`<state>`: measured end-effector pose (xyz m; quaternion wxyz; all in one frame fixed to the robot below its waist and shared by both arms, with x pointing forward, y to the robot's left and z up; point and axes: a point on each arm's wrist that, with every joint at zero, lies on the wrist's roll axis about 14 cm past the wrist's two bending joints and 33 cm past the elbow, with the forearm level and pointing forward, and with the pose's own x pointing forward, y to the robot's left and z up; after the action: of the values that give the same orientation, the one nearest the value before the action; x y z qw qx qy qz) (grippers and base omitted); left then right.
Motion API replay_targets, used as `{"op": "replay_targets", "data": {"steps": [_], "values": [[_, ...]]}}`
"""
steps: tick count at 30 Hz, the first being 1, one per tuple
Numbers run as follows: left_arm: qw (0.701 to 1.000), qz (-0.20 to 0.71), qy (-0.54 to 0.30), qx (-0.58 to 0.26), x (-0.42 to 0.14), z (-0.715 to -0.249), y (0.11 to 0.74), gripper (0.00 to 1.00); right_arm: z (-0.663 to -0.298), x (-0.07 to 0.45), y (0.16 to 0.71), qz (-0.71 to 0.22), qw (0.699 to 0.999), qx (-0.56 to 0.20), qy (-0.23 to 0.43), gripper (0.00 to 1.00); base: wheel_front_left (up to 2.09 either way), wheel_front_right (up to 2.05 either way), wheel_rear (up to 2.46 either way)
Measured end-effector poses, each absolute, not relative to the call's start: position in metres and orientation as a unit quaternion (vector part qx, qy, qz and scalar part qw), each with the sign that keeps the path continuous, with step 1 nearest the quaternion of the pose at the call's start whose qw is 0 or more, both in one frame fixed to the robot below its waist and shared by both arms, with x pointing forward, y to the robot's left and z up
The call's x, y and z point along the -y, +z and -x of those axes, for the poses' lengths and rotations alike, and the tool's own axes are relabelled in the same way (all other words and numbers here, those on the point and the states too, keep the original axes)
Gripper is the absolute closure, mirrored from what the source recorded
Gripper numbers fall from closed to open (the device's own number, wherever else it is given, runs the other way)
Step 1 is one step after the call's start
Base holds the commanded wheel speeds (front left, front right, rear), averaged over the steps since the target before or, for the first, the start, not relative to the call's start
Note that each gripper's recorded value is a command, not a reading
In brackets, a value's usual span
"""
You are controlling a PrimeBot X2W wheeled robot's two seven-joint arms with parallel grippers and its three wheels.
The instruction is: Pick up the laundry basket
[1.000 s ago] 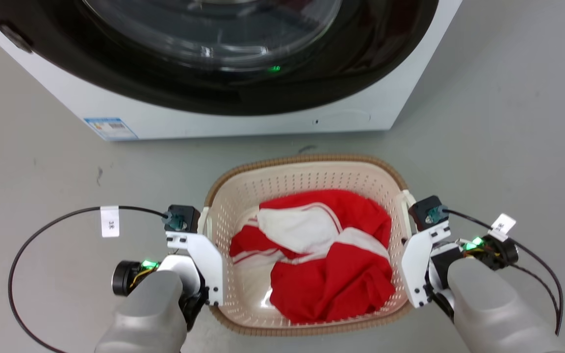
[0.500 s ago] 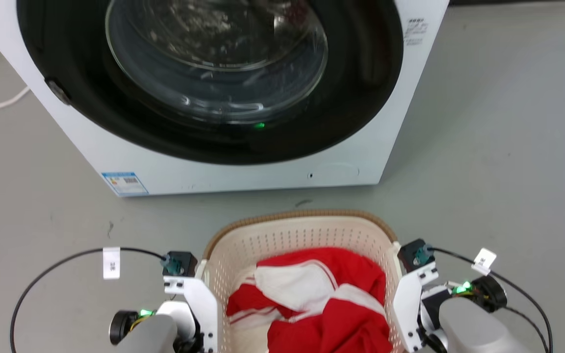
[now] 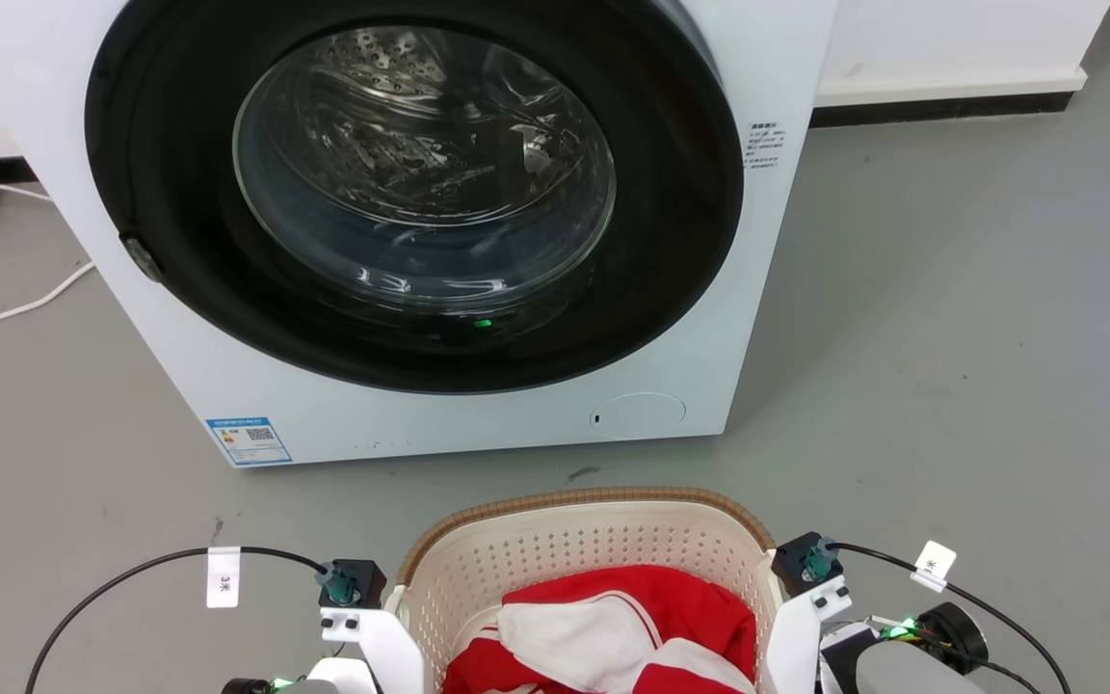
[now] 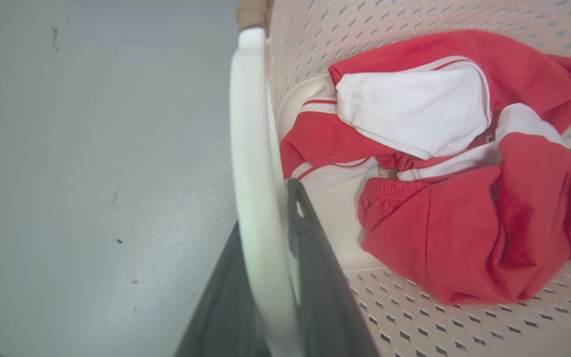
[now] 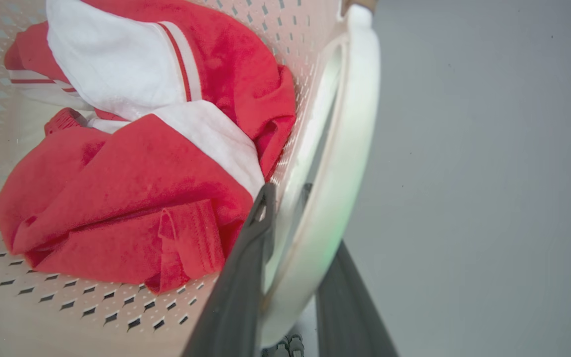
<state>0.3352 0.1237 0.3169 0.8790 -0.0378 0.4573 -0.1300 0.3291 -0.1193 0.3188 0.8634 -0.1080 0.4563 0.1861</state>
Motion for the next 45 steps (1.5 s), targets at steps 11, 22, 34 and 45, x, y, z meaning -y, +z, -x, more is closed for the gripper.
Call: {"op": "replay_targets", "data": {"steps": [11, 22, 34, 45], "values": [[0.878, 0.039, -0.133, -0.459, -0.122, -0.33, 0.318, 1.0, -0.324, 0.122, 0.321, 0.108, 0.862, -0.459, 0.186, 1.0, 0.0, 0.0, 0.0], [0.876, 0.039, -0.132, -0.462, -0.123, -0.328, 0.318, 1.0, -0.321, 0.122, 0.32, 0.104, 0.861, -0.462, 0.188, 1.0, 0.0, 0.0, 0.0], [0.874, 0.04, -0.133, -0.466, -0.123, -0.326, 0.315, 1.0, -0.318, 0.121, 0.317, 0.1, 0.858, -0.466, 0.189, 1.0, 0.0, 0.0, 0.0], [0.873, 0.041, -0.133, -0.467, -0.123, -0.324, 0.314, 1.0, -0.317, 0.121, 0.316, 0.1, 0.857, -0.468, 0.191, 1.0, 0.0, 0.0, 0.0]]}}
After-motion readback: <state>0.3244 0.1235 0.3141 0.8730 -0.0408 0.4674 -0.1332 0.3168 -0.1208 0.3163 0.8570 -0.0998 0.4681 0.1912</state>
